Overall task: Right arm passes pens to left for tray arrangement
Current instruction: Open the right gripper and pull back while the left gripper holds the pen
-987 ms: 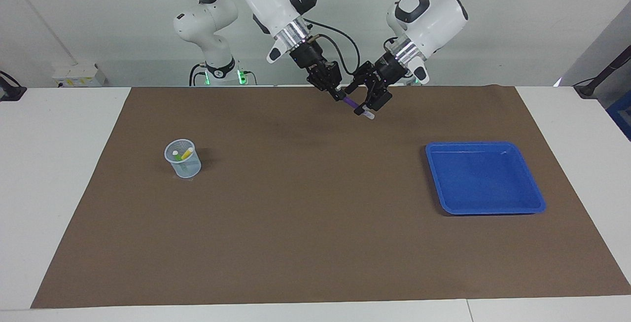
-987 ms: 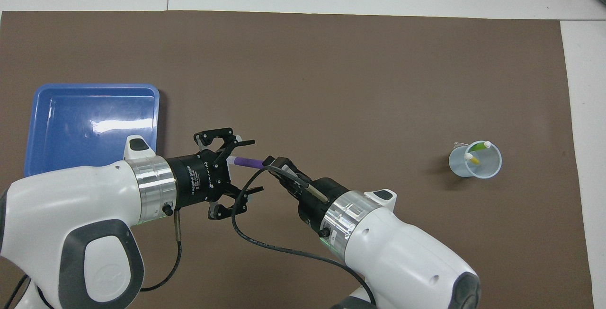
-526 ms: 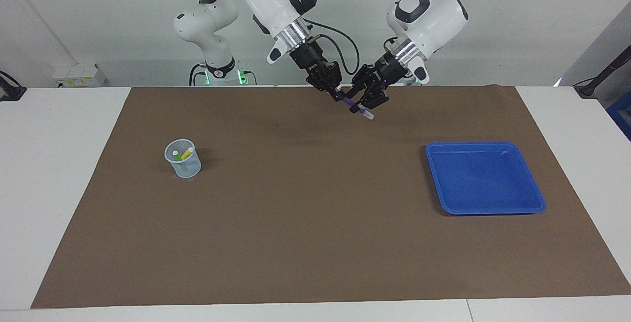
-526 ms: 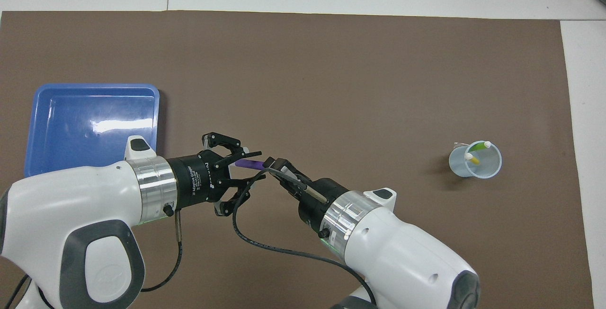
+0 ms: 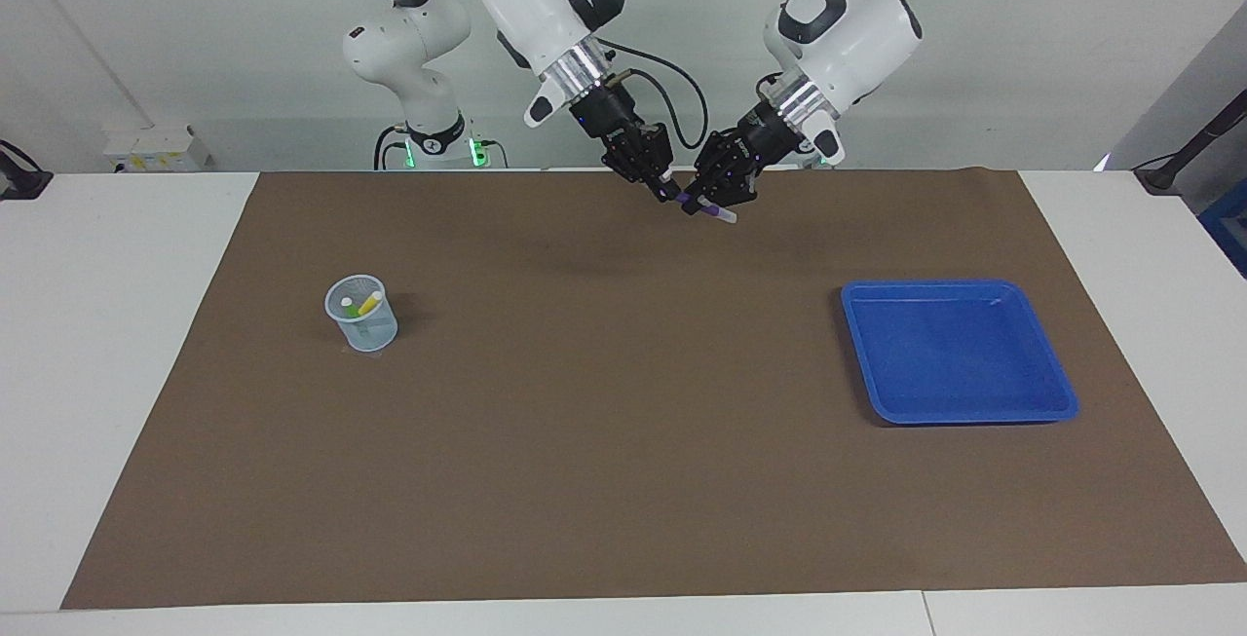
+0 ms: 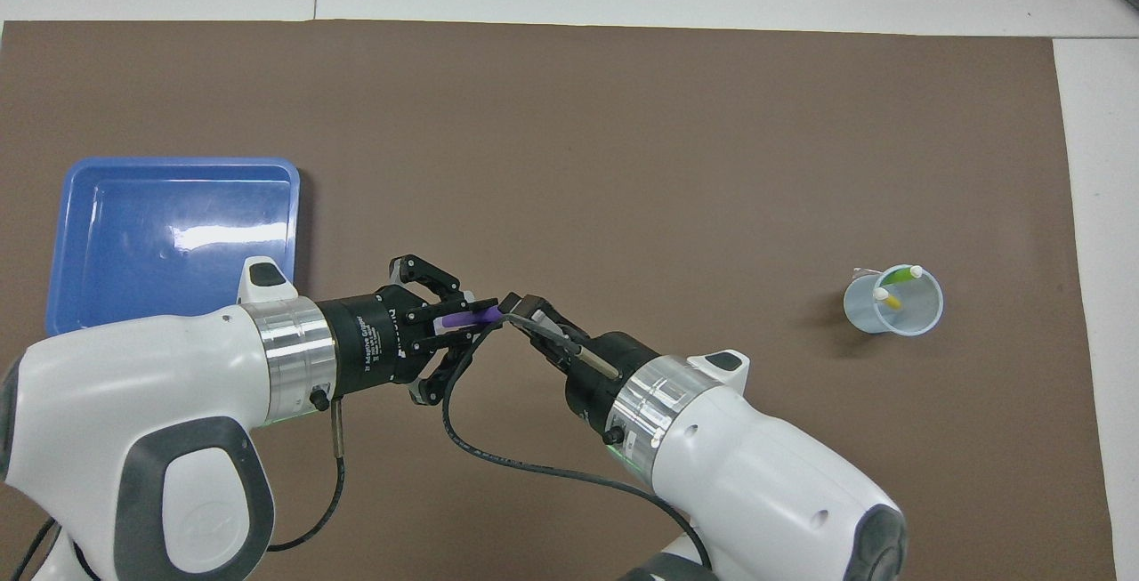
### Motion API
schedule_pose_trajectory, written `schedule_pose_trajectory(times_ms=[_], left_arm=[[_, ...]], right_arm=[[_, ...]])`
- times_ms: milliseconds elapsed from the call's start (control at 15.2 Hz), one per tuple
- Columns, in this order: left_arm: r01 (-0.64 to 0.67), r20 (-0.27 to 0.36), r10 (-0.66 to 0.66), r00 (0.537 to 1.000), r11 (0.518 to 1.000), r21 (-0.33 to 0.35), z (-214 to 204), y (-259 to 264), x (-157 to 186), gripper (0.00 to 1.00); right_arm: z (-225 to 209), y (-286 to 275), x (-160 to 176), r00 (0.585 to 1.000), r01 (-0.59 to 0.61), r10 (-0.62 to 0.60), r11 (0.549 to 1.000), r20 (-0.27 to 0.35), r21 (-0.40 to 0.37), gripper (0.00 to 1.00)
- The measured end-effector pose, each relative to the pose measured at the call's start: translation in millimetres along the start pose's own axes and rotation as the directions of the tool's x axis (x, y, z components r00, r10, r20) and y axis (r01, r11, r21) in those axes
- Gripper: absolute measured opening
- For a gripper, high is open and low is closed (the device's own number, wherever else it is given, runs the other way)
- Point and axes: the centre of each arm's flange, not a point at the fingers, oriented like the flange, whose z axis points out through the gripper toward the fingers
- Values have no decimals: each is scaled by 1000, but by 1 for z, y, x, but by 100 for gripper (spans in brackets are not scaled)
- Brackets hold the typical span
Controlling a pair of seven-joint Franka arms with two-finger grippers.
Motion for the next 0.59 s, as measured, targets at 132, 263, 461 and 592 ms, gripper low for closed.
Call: schedule_pose_trajectory(times_ms=[132, 263, 461, 592], left_arm=[[0, 0, 0, 1000, 1000, 1, 0, 0, 0, 18], [2, 0, -2, 1000, 1000, -1, 0, 0, 0, 18], [-30, -1, 30, 1000, 1000, 4, 1, -1, 1, 18], [-131, -3, 131, 991, 991, 23, 4, -3, 3, 18]], right_arm=[[0, 0, 1, 1000, -1, 1, 1000, 4, -6, 19], [0, 0, 2, 1000, -5, 6, 1000, 16, -25, 31], [2, 6, 8, 997, 33, -26, 994, 67, -103, 61], [0, 10, 16, 982, 145, -120, 974, 148, -174, 81]])
